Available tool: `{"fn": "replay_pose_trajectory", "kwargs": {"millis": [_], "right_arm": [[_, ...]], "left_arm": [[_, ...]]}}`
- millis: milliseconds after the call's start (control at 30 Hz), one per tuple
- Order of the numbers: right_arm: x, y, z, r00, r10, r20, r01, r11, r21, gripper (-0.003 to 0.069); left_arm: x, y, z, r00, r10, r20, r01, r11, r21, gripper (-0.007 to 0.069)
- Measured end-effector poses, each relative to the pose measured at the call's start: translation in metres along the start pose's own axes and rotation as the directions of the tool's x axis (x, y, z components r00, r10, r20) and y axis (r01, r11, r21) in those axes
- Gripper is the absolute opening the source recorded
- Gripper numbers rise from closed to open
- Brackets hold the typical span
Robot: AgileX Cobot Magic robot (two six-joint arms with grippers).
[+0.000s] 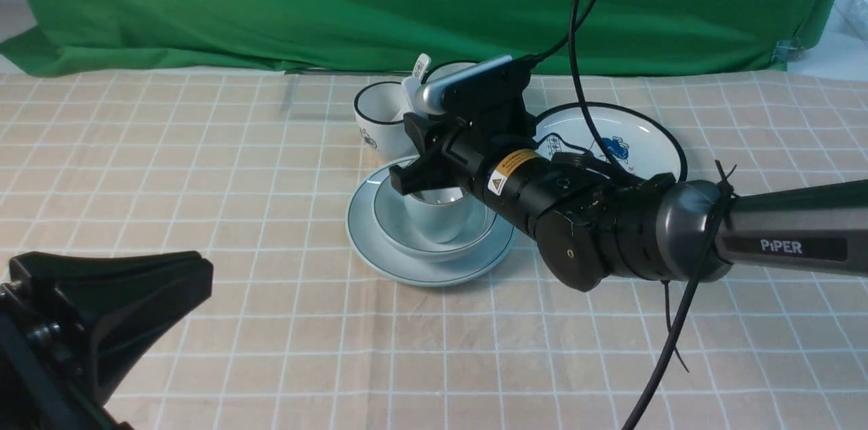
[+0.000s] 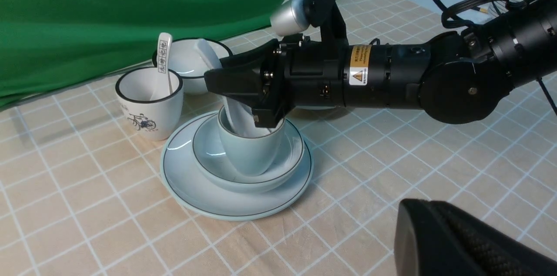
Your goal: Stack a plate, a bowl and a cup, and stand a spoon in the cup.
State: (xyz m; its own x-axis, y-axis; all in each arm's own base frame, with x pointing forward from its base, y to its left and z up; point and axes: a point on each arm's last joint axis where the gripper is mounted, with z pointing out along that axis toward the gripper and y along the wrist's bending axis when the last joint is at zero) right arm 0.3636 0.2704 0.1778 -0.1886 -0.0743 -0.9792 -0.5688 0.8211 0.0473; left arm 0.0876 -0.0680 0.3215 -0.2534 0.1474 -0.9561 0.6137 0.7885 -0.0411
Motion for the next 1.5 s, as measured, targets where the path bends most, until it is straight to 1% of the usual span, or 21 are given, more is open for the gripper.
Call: {"fn": "replay_pose_trajectory", "kwargs": {"millis": [100,233,267,300,367,433,467,533,600,700,733,767,800,867,933,1100,1300,1367,1433,1467,1500], "right_arm": [[0.001,0.0,0.0,1.0,0.001,-0.013,-0.001,1.0,0.0,0.0327],[-0.005,0.003,-0.005,0.998,0.0,-0.058,-0.001,1.0,-0.007,0.0353],[-0.018,0.007,-0.013,0.996,-0.001,-0.085,0.0,1.0,-0.015,0.0358],[-0.02,0.008,-0.014,0.996,-0.001,-0.088,0.0,1.0,-0.017,0.0358],[-0.051,0.012,-0.037,0.994,-0.011,-0.111,0.008,1.0,-0.03,0.036],[-0.063,0.015,-0.05,0.99,-0.019,-0.139,0.014,0.999,-0.038,0.036],[-0.086,0.017,-0.073,0.987,-0.031,-0.159,0.024,0.999,-0.048,0.036],[-0.105,0.019,-0.102,0.976,-0.041,-0.215,0.029,0.998,-0.06,0.0357],[-0.118,0.018,-0.143,0.945,-0.049,-0.325,0.028,0.997,-0.069,0.0328],[-0.122,0.017,-0.185,0.911,-0.048,-0.41,0.02,0.997,-0.072,0.0257],[-0.12,0.017,-0.186,0.905,-0.049,-0.424,0.02,0.997,-0.072,0.0251],[-0.117,0.016,-0.204,0.886,-0.038,-0.462,0.008,0.998,-0.068,0.0204],[-0.118,0.015,-0.211,0.884,-0.031,-0.466,0.001,0.998,-0.065,0.0195],[-0.111,0.014,-0.234,0.847,-0.009,-0.531,-0.022,0.998,-0.051,0.0158],[-0.109,0.012,-0.257,0.824,0.0,-0.567,-0.031,0.998,-0.046,0.0144],[-0.116,0.011,-0.284,0.841,0.012,-0.541,-0.042,0.998,-0.044,0.0146],[-0.118,0.011,-0.29,0.848,0.012,-0.53,-0.043,0.998,-0.045,0.016],[-0.118,0.009,-0.29,0.849,-0.003,-0.528,-0.021,0.999,-0.04,0.0161],[-0.117,0.001,-0.294,0.86,-0.008,-0.51,0.007,1.0,-0.004,0.0137],[-0.116,-0.004,-0.299,0.87,0.008,-0.494,0.002,1.0,0.02,0.0104],[-0.109,-0.015,-0.306,0.886,0.04,-0.462,-0.005,0.997,0.075,0.0064]], "left_arm": [[0.0,0.0,0.0,1.0,0.0,0.0,0.0,1.0,0.0,0.0001],[0.0,0.0,0.0,1.0,0.0,0.0,0.0,1.0,0.0,0.0001],[0.0,0.0,0.0,1.0,0.003,0.003,-0.003,1.0,0.0,0.0001],[0.0,0.0,0.0,1.0,0.004,0.003,-0.004,1.0,0.0,0.0001],[-0.002,0.0,-0.001,1.0,0.017,0.025,-0.017,1.0,-0.003,0.0001],[-0.002,0.0,-0.003,0.999,0.028,0.044,-0.027,1.0,-0.005,0.0001],[0.0,0.0,-0.006,0.996,0.051,0.076,-0.05,0.999,-0.01,0.0001],[0.005,0.001,-0.012,0.988,0.076,0.133,-0.074,0.997,-0.021,0.0001],[0.013,0.002,-0.019,0.97,0.079,0.231,-0.072,0.997,-0.04,0.0001],[0.025,0.003,-0.019,0.958,0.094,0.272,-0.081,0.995,-0.056,0.0001],[0.025,0.003,-0.02,0.956,0.095,0.277,-0.082,0.995,-0.058,0.0001],[0.032,0.004,-0.018,0.957,0.102,0.272,-0.092,0.995,-0.049,0.0001],[0.033,0.004,-0.017,0.958,0.102,0.268,-0.088,0.994,-0.062,0.0001],[0.041,0.005,-0.014,0.961,0.111,0.253,-0.097,0.993,-0.066,0.0001],[0.05,0.005,-0.01,0.965,0.128,0.227,-0.115,0.991,-0.07,0.0001],[0.061,0.006,-0.006,0.972,0.136,0.189,-0.125,0.99,-0.069,0.0001],[0.067,0.006,-0.005,0.979,0.139,0.153,-0.13,0.989,-0.064,0.0001],[0.068,0.006,-0.004,0.98,0.138,0.144,-0.131,0.989,-0.062,0.0001],[0.068,0.006,-0.004,0.98,0.138,0.141,-0.131,0.99,-0.061,0.0001],[0.068,0.006,-0.004,0.98,0.138,0.141,-0.131,0.99,-0.061,0.0001],[0.069,0.006,-0.004,0.98,0.138,0.14,-0.131,0.99,-0.061,0.0001]]}}
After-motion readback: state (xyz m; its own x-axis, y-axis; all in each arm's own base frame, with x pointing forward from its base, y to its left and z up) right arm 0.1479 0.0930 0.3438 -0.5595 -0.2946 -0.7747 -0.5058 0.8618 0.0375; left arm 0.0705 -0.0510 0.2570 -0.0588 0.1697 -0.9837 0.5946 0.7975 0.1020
